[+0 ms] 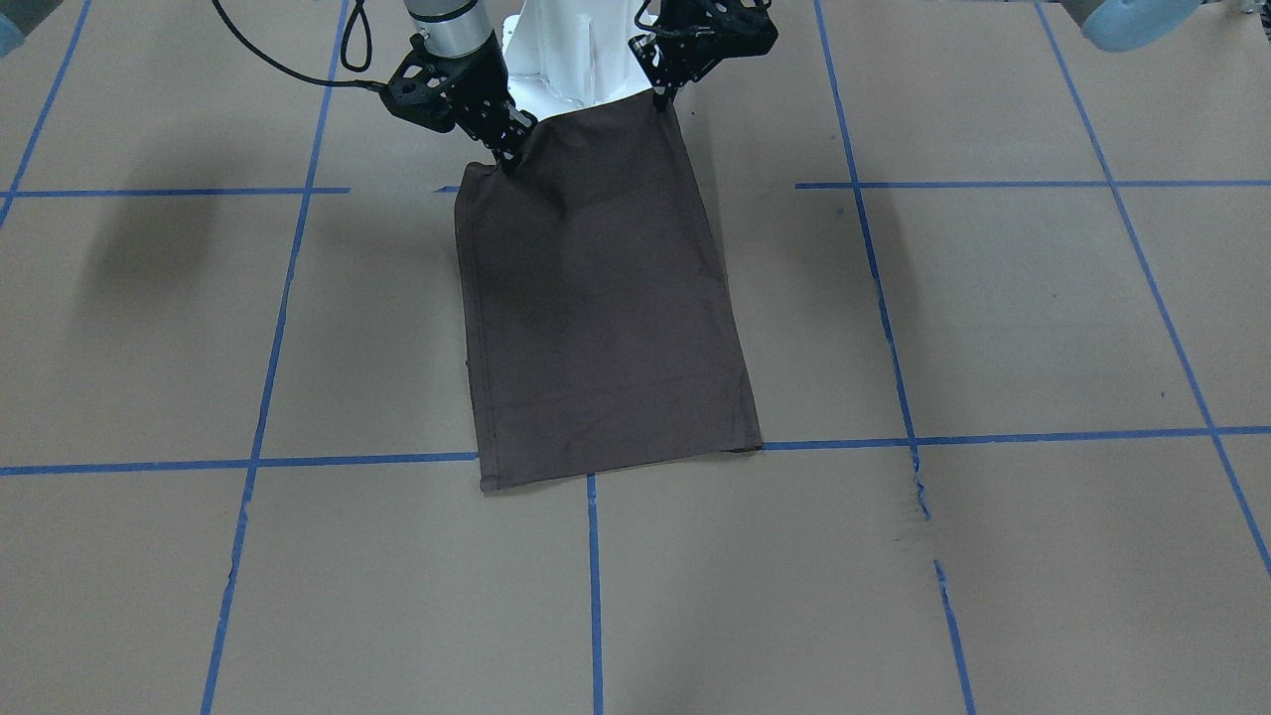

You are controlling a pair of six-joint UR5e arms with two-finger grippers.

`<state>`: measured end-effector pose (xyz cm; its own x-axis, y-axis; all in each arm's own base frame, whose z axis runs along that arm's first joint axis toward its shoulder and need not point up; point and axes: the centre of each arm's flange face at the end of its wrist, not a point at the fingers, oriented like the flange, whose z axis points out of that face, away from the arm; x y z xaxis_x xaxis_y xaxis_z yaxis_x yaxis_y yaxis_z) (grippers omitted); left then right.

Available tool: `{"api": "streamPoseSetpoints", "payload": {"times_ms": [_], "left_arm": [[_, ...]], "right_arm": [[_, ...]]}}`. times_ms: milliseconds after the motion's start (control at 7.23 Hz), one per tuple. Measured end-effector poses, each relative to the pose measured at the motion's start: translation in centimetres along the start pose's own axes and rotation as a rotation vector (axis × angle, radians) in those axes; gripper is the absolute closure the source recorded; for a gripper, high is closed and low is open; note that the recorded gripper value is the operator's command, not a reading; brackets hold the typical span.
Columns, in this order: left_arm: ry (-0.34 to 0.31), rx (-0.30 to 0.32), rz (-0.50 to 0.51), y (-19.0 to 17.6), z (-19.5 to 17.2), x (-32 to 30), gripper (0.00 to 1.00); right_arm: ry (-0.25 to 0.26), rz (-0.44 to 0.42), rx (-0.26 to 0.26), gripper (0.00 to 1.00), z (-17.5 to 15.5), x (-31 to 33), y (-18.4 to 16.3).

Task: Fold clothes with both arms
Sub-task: 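Grasp the shirt's near corners with both grippers and fold them farther over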

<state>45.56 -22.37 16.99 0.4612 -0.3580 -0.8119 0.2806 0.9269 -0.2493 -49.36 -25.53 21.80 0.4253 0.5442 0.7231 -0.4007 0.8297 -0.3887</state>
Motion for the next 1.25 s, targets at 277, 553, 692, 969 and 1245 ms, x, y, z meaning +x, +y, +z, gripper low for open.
{"api": "streamPoseSetpoints", "payload": {"times_ms": [277,553,692,969,1245], "left_arm": [[-0.001,0.102,-0.025,-6.7,0.4,1.8,1.0],[-0.007,0.177,-0.023,-13.9,2.3,3.3,1.0],[-0.002,0.197,-0.027,-16.4,4.1,3.4,1.0],[0.002,0.212,-0.032,-18.5,6.2,3.2,1.0],[0.005,0.219,-0.036,-19.1,6.3,3.3,1.0]], "right_arm": [[-0.07,0.006,0.051,1.0,0.5,-3.3,-4.6],[-0.072,0.044,0.104,1.0,2.0,-8.7,-11.1],[-0.072,0.07,0.108,1.0,2.9,-10.7,-14.3],[-0.076,0.086,0.115,1.0,4.7,-12.0,-17.8],[-0.081,0.086,0.116,1.0,6.1,-14.0,-18.5]]}}
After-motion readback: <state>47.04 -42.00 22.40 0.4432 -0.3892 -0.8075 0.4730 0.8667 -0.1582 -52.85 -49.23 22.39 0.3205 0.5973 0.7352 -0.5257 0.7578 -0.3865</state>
